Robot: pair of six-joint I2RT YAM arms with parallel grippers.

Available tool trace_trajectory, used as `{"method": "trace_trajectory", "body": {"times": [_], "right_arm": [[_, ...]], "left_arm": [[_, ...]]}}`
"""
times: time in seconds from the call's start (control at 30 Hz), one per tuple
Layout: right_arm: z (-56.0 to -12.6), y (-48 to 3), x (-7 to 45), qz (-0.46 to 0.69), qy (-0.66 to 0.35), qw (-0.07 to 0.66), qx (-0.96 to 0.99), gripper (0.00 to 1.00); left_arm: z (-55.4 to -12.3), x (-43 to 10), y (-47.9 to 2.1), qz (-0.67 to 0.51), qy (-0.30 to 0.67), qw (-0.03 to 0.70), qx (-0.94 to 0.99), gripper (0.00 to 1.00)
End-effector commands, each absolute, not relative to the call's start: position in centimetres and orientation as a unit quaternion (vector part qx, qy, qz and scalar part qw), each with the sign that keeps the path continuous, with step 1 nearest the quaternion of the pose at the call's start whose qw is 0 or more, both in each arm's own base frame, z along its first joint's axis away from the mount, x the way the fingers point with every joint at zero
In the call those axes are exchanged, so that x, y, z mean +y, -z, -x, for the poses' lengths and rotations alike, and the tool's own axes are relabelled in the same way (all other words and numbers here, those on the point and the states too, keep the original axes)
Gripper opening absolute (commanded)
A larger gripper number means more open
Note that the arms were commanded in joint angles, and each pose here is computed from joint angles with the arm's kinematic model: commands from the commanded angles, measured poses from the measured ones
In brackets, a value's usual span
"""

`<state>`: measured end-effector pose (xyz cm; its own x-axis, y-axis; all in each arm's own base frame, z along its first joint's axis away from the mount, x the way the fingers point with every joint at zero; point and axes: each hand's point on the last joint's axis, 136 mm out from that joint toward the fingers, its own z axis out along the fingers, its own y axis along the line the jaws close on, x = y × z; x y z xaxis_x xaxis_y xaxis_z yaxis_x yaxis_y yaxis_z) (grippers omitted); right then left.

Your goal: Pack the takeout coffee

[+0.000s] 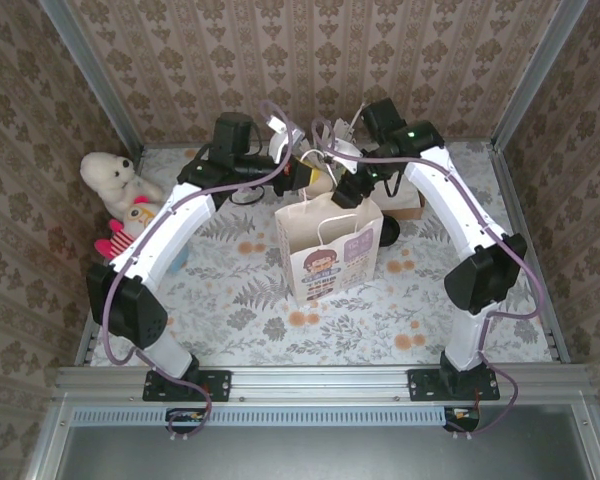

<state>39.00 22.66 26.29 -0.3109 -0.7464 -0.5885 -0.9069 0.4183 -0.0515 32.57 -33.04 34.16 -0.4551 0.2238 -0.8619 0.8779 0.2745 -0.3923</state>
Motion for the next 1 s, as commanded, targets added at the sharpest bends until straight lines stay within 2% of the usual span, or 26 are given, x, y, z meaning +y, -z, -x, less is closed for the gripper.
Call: {"method": "trace_trajectory", "body": {"times": [0.0,0.13,0.2,0.23,0.27,0.33,0.43,0.5,0.67,0.77,0.97], "right_arm": [[-37.6,-26.5,23.1,0.536,-0.154,0.273,0.784,0.51],[-36.6,-28.0,23.0,0.523,-0.16,0.297,0.783,0.26],[-35.9,-28.4,23.1,0.516,-0.162,0.304,0.785,0.17],[-35.5,-28.5,23.2,0.508,-0.16,0.305,0.79,0.13],[-35.3,-28.6,23.3,0.499,-0.157,0.307,0.795,0.11],[-34.8,-29.0,23.3,0.467,-0.15,0.313,0.813,0.06],[-34.0,-30.0,23.2,0.413,-0.154,0.33,0.835,0.03],[-33.5,-30.4,22.9,0.385,-0.147,0.338,0.846,0.03],[-32.0,-29.9,22.4,0.314,-0.152,0.319,0.881,0.02],[-31.8,-29.4,22.5,0.26,-0.16,0.312,0.9,0.02],[-31.5,-29.2,21.7,0.166,-0.154,0.324,0.919,0.01]], "left_arm": [[-32.2,-33.3,-35.2,-0.402,0.471,0.356,0.7,0.0],[-31.8,-33.2,-36.2,-0.408,0.477,0.36,0.691,0.0],[-31.5,-33.1,-36.9,-0.412,0.483,0.361,0.683,0.0],[-31.2,-33.1,-37.4,-0.415,0.486,0.364,0.678,0.03],[-31.0,-32.9,-37.8,-0.416,0.487,0.366,0.675,0.11],[-30.8,-32.4,-38.7,-0.414,0.484,0.378,0.672,0.2],[-30.5,-31.1,-39.7,-0.405,0.478,0.397,0.671,0.35],[-30.3,-30.2,-40.0,-0.397,0.477,0.408,0.67,0.6],[-32.0,-26.9,-40.1,-0.339,0.443,0.441,0.703,0.91],[-33.4,-25.0,-39.9,-0.288,0.408,0.461,0.733,1.0],[-38.6,-18.1,-36.7,-0.079,0.258,0.479,0.835,1.0]]}}
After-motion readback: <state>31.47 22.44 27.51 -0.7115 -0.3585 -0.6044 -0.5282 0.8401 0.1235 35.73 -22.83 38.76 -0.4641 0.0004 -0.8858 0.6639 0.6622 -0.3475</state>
